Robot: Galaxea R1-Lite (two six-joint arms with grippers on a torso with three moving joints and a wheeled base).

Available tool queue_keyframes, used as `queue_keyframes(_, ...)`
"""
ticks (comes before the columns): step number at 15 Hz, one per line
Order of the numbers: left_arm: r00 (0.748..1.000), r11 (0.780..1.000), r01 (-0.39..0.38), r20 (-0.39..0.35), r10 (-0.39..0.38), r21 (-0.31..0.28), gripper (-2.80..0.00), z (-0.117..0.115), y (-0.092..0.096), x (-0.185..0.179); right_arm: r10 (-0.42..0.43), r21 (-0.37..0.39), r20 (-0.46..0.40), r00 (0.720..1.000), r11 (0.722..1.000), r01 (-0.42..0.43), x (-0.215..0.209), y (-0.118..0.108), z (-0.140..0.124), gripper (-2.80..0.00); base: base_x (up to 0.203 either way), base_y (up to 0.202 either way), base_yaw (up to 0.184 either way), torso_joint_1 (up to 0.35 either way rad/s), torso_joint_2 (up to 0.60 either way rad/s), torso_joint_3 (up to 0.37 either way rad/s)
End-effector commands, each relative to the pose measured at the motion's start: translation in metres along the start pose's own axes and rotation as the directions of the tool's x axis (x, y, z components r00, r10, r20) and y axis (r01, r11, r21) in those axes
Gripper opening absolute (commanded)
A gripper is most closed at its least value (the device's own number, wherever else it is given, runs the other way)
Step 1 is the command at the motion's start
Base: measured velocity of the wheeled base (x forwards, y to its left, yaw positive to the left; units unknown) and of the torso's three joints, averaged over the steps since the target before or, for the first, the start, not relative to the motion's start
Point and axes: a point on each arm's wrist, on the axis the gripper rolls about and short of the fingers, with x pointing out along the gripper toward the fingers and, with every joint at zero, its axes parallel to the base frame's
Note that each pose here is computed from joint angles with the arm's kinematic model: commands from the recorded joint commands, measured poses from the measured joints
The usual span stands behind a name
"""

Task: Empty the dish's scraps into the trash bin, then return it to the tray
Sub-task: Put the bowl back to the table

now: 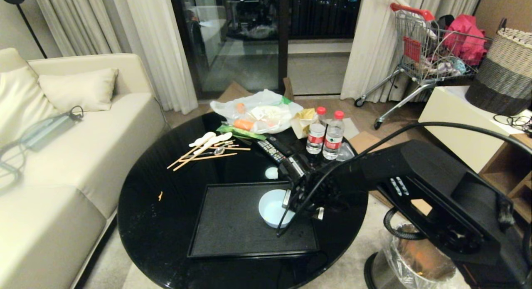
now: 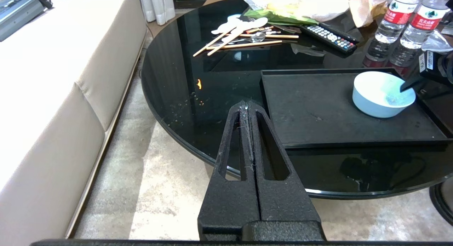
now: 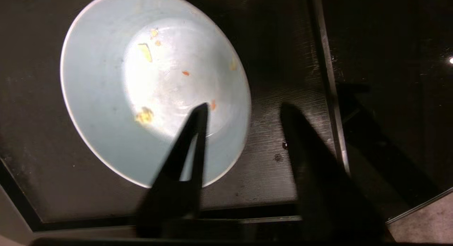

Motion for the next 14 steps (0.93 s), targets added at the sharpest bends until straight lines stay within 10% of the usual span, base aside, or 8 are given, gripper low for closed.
queue_keyframes(1,1.000,1.000,0.000,0.001,0.000,0.000,-2.80,0.000,0.000,0.000,0.002,0.008,0.008,1.000,1.000,-0.002,-0.002,0.000,0.002,0.00,0.000,0.000,0.000,0.000,0.00,0.000)
queue_keyframes(9,1.000,1.000,0.000,0.001,0.000,0.000,-2.80,0.000,0.000,0.000,0.072,0.022,0.119,0.990,0.997,-0.075,-0.075,0.006,0.027,0.00,0.000,0.000,0.000,0.000,0.00,0.000)
queue_keyframes(14,1.000,1.000,0.000,0.001,0.000,0.000,-2.80,0.000,0.000,0.000,0.005,-0.116,0.132,0.991,0.993,0.010,-0.124,-0.033,0.010,0.00,0.000,0.000,0.000,0.000,0.00,0.000)
